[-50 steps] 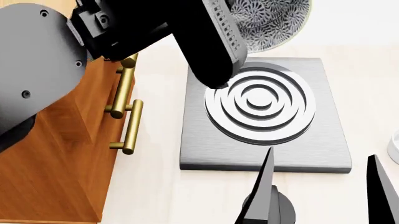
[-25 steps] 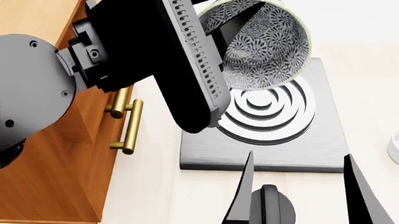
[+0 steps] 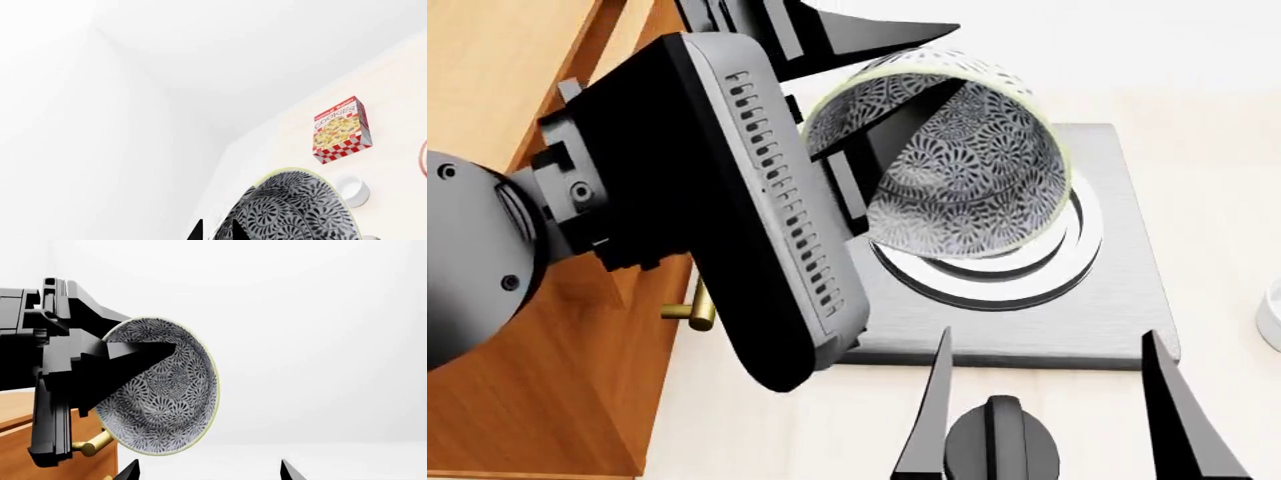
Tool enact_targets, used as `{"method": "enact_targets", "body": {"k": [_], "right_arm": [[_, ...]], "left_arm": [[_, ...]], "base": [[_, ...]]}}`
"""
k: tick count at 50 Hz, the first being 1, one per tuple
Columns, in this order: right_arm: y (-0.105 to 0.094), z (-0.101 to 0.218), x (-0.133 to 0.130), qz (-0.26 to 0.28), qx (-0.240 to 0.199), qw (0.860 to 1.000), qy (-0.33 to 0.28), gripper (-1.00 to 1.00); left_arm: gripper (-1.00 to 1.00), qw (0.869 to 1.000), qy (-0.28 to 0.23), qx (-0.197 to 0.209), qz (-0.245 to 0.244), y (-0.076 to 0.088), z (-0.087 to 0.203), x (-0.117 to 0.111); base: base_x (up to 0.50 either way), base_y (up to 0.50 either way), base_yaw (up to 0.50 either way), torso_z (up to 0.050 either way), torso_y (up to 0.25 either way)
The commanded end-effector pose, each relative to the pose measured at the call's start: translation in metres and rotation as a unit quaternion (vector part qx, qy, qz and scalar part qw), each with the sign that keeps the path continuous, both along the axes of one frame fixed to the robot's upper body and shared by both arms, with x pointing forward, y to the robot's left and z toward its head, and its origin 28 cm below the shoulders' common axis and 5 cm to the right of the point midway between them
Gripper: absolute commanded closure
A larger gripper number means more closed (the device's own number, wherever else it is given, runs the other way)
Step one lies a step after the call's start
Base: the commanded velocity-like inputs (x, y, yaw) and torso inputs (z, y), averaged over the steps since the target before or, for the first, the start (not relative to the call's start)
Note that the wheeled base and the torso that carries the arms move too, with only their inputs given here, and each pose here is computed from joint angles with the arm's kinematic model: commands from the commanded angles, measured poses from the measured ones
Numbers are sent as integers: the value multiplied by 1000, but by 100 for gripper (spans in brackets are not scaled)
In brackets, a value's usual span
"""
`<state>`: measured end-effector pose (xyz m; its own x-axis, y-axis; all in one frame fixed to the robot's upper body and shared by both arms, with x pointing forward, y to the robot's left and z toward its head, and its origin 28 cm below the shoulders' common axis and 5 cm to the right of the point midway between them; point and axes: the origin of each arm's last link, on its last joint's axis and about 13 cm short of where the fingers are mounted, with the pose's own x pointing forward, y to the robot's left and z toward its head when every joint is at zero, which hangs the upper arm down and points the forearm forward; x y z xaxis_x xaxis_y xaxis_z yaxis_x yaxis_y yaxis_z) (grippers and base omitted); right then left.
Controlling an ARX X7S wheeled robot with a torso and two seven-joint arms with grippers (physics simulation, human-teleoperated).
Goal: Pick the akita bowl on the wooden cabinet and place it on the plate.
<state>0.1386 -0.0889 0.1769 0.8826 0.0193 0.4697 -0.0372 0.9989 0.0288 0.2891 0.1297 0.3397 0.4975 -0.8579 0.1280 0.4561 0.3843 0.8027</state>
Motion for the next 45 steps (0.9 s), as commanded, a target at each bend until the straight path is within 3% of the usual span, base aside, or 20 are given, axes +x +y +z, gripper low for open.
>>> {"method": "enact_targets", "body": {"k": [1, 45], "right_arm": [[0, -1, 1, 0, -1, 1000, 2, -100], [-2, 0, -1, -6, -2, 1000, 0, -100]], "left_arm": [[100, 1000, -8, -8, 2, 8, 3, -11], [100, 999, 32, -35, -21, 4, -42, -10]], "base": [[0, 0, 0, 0, 0], [0, 0, 0, 0, 0]]}}
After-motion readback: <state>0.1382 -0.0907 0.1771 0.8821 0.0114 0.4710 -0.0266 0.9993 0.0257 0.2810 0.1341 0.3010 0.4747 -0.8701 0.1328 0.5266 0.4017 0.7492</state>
